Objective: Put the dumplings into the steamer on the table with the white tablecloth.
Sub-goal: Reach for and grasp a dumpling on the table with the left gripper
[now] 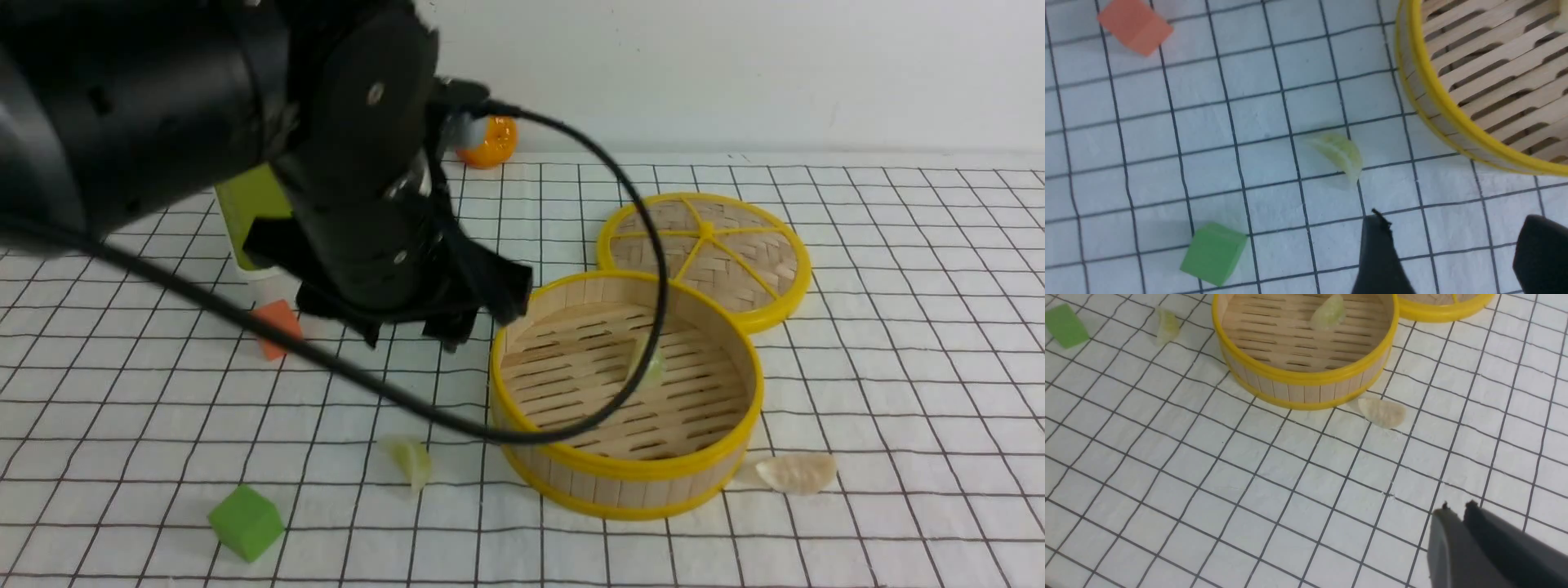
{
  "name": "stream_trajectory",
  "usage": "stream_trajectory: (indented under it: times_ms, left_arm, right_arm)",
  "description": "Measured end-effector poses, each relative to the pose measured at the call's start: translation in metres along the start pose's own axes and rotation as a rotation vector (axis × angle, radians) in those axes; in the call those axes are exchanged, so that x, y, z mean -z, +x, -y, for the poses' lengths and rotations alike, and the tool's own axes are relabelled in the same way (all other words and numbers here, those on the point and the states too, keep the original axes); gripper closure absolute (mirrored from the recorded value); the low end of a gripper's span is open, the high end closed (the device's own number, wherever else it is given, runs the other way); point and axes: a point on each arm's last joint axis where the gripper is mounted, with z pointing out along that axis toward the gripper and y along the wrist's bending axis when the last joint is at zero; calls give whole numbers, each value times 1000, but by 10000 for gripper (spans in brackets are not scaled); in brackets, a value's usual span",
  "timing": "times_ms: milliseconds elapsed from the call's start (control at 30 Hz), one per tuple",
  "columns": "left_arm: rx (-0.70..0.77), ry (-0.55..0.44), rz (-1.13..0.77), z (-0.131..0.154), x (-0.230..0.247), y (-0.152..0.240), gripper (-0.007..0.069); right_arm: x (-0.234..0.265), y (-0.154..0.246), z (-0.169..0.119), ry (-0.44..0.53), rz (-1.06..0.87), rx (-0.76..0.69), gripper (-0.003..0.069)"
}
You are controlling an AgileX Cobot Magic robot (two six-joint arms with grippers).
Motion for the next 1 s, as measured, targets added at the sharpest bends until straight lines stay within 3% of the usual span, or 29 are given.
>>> stream_trajectory:
  times_ms: [133, 300, 800, 1000]
  left_arm:
    - [170, 13, -21, -28, -32, 22, 197]
    - [277, 11, -70, -46, -69, 34, 197]
    - [335, 86, -57, -31, -149, 31, 204]
    - [332, 88, -61, -29, -167, 34, 287]
  right_arm:
    - [0, 0, -1, -9, 0, -4, 600]
    - [0, 0, -1, -11, 0, -5, 599]
    - [0, 0, -1, -11, -1, -5, 589]
    - [0, 0, -1, -11, -1, -5, 585]
